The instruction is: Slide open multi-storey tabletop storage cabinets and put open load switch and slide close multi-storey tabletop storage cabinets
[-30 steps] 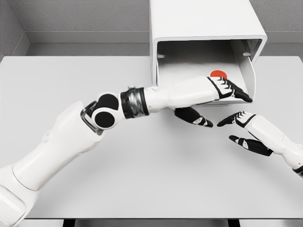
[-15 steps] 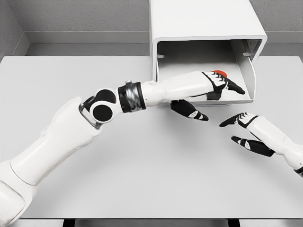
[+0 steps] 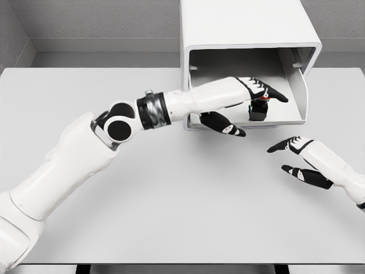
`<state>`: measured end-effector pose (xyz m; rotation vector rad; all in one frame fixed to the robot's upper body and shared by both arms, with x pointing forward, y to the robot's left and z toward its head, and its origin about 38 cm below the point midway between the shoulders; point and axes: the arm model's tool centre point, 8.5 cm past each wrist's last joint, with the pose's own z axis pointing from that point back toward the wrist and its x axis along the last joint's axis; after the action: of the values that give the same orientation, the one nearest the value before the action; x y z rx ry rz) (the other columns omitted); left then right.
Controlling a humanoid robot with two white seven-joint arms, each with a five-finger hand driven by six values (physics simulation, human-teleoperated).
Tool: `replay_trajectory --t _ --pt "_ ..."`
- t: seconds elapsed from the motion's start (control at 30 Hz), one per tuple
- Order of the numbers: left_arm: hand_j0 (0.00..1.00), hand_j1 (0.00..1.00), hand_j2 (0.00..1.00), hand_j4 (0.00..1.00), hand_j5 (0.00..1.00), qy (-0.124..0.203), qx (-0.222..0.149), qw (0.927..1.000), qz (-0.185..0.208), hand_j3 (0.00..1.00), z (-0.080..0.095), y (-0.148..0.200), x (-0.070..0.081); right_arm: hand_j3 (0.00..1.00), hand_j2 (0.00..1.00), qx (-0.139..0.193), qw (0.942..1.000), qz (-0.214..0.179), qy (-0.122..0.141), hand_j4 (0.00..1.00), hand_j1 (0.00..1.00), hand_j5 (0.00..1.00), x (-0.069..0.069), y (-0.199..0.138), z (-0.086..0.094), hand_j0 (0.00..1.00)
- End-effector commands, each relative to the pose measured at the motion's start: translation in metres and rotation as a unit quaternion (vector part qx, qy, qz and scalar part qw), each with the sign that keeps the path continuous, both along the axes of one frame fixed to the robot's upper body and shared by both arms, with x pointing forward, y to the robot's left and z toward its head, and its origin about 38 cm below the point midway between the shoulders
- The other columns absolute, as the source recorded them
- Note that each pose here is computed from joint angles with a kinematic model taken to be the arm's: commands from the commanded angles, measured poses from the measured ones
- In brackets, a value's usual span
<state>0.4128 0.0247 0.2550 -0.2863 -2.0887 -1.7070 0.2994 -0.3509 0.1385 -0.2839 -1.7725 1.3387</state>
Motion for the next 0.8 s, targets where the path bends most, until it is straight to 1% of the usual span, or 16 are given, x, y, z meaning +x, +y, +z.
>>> replay_trajectory --t 0.0,0.03,0.07,0.1,0.17,0.2,0.23,0.3,0.4,0.47,0.5,0.57,0.6,0.63,0.73,0.77 --pt "0.9 0.9 0.9 0.9 0.9 -0.023 -0.01 0.9995 -0.021 0.9 0.014 -0.006 -0.014 0.68 0.68 0.003 1.0 -0.001 0.0 0.68 0.68 0.68 0.0 0.0 0.001 0.68" --pt "0.9 0.9 0.9 0.9 0.9 -0.042 -0.008 0.9987 -0.028 0.9 0.019 -0.009 -0.022 0.68 0.68 0.004 1.0 -0.002 0.001 0.68 0.68 0.68 0.0 -0.001 0.0 0.68" --pt "0.9 0.9 0.9 0.9 0.9 -0.053 -0.008 0.998 -0.035 0.9 0.021 -0.011 -0.03 0.68 0.68 0.003 1.0 -0.001 0.001 0.68 0.68 0.68 0.0 0.0 0.0 0.68" --pt "0.9 0.9 0.9 0.9 0.9 -0.053 -0.011 0.9978 -0.039 0.9 0.021 -0.012 -0.033 0.68 0.68 0.004 1.0 -0.002 0.001 0.68 0.68 0.68 0.0 -0.001 0.0 0.68" --pt "0.9 0.9 0.9 0.9 0.9 -0.043 -0.007 0.9983 -0.039 0.9 0.014 -0.011 -0.034 0.68 0.68 0.004 1.0 -0.001 0.0 0.68 0.68 0.68 0.0 0.0 0.0 0.68" --pt "0.9 0.9 0.9 0.9 0.9 -0.032 -0.002 0.9988 -0.037 0.9 0.005 -0.008 -0.035 0.68 0.68 0.004 1.0 -0.001 0.0 0.68 0.68 0.68 0.0 0.0 0.0 0.68" --pt "0.9 0.9 0.9 0.9 0.9 -0.025 0.0 0.9991 -0.034 0.9 0.0 -0.005 -0.034 0.68 0.68 0.004 1.0 -0.001 0.0 0.68 0.68 0.68 0.0 0.0 0.0 0.68" --pt "0.9 0.9 0.9 0.9 0.9 -0.002 -0.005 0.9993 -0.037 0.9 -0.004 0.0 -0.033 0.68 0.68 0.004 1.0 -0.002 0.0 0.68 0.68 0.68 0.001 0.0 0.001 0.68" --pt "0.9 0.9 0.9 0.9 0.9 0.021 -0.004 0.9995 -0.023 0.9 -0.013 0.007 -0.023 0.68 0.68 0.004 1.0 -0.002 0.0 0.68 0.68 0.68 0.001 0.0 0.001 0.68" --pt "0.9 0.9 0.9 0.9 0.9 0.021 -0.004 0.9995 -0.022 0.9 -0.013 0.007 -0.022 0.68 0.68 0.004 1.0 -0.001 0.0 0.68 0.68 0.68 0.0 0.0 0.0 0.68" --pt "0.9 0.9 0.9 0.9 0.9 0.013 -0.008 0.9995 -0.027 0.9 -0.007 0.01 -0.026 0.68 0.68 0.004 1.0 -0.001 0.0 0.68 0.68 0.68 0.0 0.0 0.0 0.68" --pt "0.9 0.9 0.9 0.9 0.9 -0.033 -0.021 0.9972 -0.064 0.9 0.024 0.019 -0.056 0.68 0.68 0.004 1.0 -0.001 0.0 0.68 0.68 0.68 0.0 0.0 0.0 0.68" --pt "0.9 0.9 0.9 0.9 0.9 -0.04 -0.026 0.996 -0.076 0.9 0.031 0.026 -0.064 0.68 0.68 0.004 1.0 -0.001 0.0 0.68 0.68 0.68 0.0 0.0 0.0 0.68" --pt "0.9 0.9 0.9 0.9 0.9 -0.053 -0.038 0.9933 -0.096 0.9 0.034 0.029 -0.068 0.68 0.68 0.004 1.0 0.0 0.0 0.68 0.68 0.68 0.0 0.0 0.001 0.68" --pt "0.9 0.9 0.9 0.9 0.9 -0.082 -0.054 0.9871 -0.126 0.9 0.039 0.034 -0.075 0.68 0.68 0.005 1.0 0.002 -0.002 0.68 0.68 0.68 0.0 0.002 0.002 0.68" --pt "0.91 0.91 0.91 0.91 0.91 -0.098 -0.062 0.986 -0.12 0.91 0.047 0.045 -0.071 0.68 0.68 0.005 1.0 0.003 -0.002 0.68 0.68 0.68 0.0 0.002 0.002 0.68"
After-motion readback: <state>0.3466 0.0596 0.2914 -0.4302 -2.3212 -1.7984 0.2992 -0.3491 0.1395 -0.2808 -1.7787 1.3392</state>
